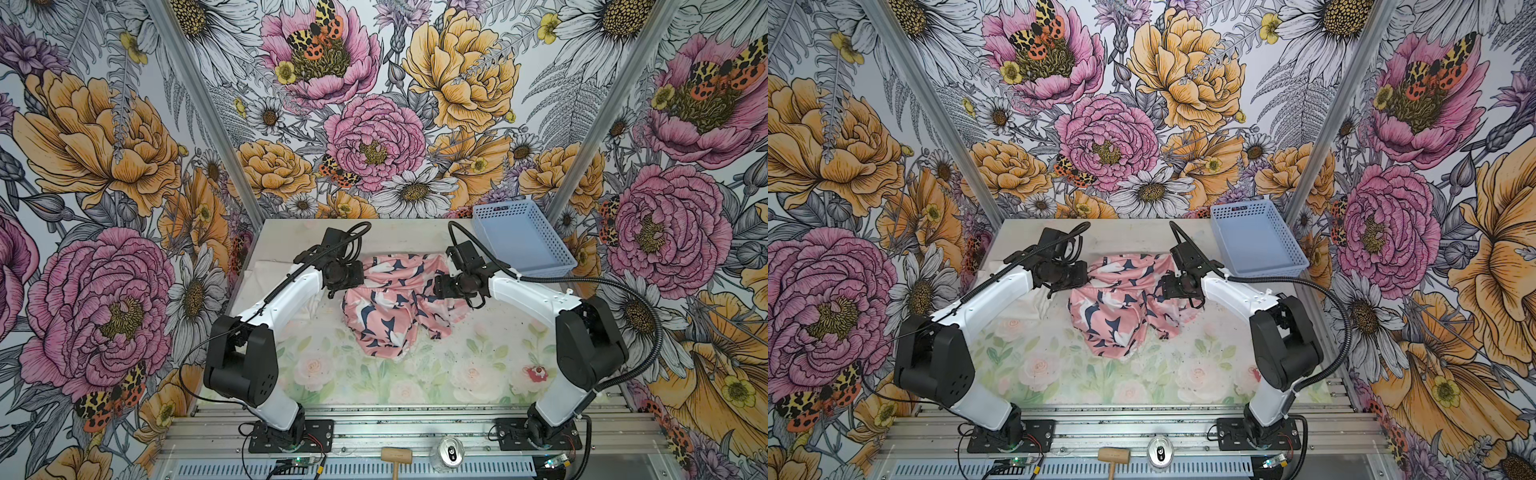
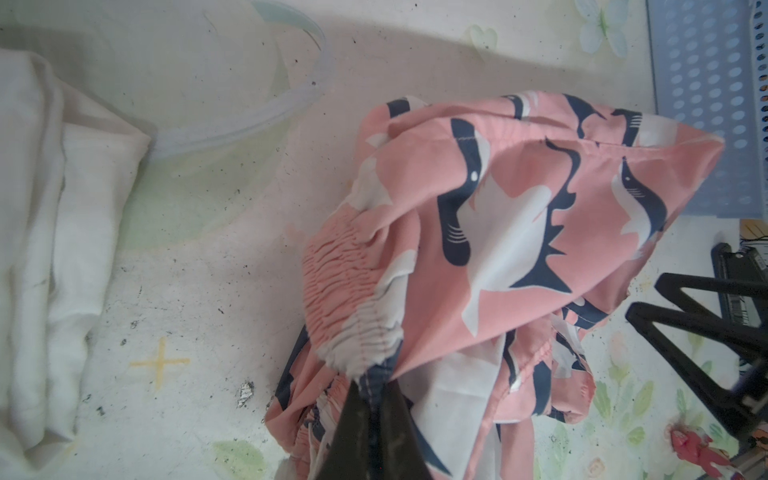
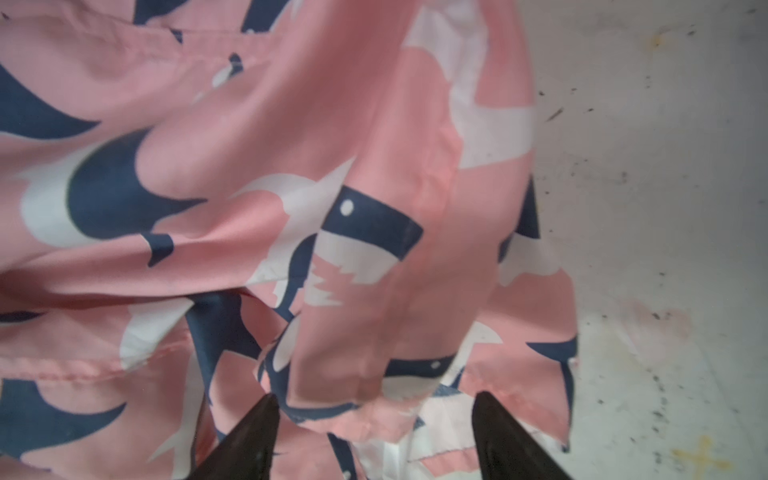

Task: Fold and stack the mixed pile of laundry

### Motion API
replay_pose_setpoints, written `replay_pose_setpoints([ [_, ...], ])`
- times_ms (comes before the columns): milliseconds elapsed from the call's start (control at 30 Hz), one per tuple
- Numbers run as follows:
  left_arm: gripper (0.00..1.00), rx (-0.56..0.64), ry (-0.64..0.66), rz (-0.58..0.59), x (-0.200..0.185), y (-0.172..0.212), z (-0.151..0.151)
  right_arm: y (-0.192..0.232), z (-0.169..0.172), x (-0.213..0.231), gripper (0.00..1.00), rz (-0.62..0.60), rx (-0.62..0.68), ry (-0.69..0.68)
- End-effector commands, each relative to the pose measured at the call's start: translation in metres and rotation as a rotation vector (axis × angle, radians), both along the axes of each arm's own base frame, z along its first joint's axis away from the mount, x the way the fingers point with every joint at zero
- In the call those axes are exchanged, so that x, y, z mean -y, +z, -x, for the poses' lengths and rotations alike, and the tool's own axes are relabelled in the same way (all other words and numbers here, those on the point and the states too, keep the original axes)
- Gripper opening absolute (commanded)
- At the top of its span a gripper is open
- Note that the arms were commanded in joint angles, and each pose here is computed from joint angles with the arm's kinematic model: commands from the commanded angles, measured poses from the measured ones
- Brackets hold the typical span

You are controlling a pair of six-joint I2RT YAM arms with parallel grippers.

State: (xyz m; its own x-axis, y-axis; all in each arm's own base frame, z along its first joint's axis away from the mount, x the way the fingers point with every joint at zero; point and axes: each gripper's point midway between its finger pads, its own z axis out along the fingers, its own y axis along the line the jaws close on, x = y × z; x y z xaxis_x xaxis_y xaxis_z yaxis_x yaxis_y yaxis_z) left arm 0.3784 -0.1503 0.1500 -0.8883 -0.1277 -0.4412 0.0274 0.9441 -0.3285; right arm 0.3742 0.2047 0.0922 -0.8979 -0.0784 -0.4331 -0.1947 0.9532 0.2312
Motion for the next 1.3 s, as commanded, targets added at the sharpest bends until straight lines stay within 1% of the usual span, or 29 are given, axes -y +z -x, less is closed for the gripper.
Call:
replay_pose_setpoints([
  [0,0.00,0.059,0.000,0.036,0.004,0.022,-0.002,-0.005,-0.004,-0.015,0.59,-0.043,-0.019,-0.013],
  [133,0.00,0.069,0.006,0.044,0.002,0.028,-0.001,-0.027,0.009,-0.004,0.44,0.009,-0.061,-0.047],
  [200,0.00,0.071,0.010,0.046,0.000,0.031,-0.001,-0.030,0.011,0.003,0.25,0.040,-0.060,-0.060],
  [233,0.00,0.076,0.012,0.044,-0.002,0.034,-0.001,-0.028,0.010,0.008,0.12,0.057,-0.051,-0.066],
  [267,0.00,0.081,0.012,0.042,-0.003,0.037,-0.001,-0.025,0.009,0.013,0.02,0.073,-0.041,-0.072],
  [300,0.00,0.088,0.014,0.043,-0.004,0.042,-0.001,-0.020,0.008,0.017,0.00,0.084,-0.030,-0.075],
  [367,0.00,0.104,0.015,0.041,-0.007,0.052,0.001,-0.002,0.002,0.030,0.00,0.102,0.005,-0.080],
  [433,0.00,0.121,0.012,0.038,-0.009,0.061,0.003,0.025,-0.003,0.042,0.00,0.109,0.059,-0.082],
  [567,0.00,0.194,0.012,0.043,-0.014,0.092,0.008,0.099,-0.016,0.078,0.00,0.140,0.211,-0.095],
  [700,0.00,0.267,0.001,0.073,-0.014,0.125,0.014,0.173,-0.024,0.109,0.00,0.177,0.354,-0.112],
  [833,0.00,0.294,-0.033,0.107,-0.006,0.149,0.029,0.238,-0.021,0.131,0.00,0.207,0.471,-0.130],
  [933,0.00,0.279,-0.036,0.126,-0.004,0.155,0.043,0.270,-0.015,0.135,0.00,0.208,0.532,-0.112],
  [1033,0.00,0.237,-0.015,0.190,-0.003,0.150,0.059,0.284,-0.017,0.132,0.00,0.203,0.553,-0.080],
  [1100,0.00,0.200,0.000,0.208,-0.002,0.138,0.067,0.282,-0.026,0.129,0.00,0.212,0.545,-0.063],
  [1200,0.00,0.152,0.032,0.195,-0.007,0.109,0.070,0.263,-0.050,0.122,0.00,0.205,0.498,-0.039],
  [1267,0.00,0.125,0.049,0.199,-0.007,0.087,0.067,0.239,-0.069,0.111,0.00,0.180,0.438,-0.011],
])
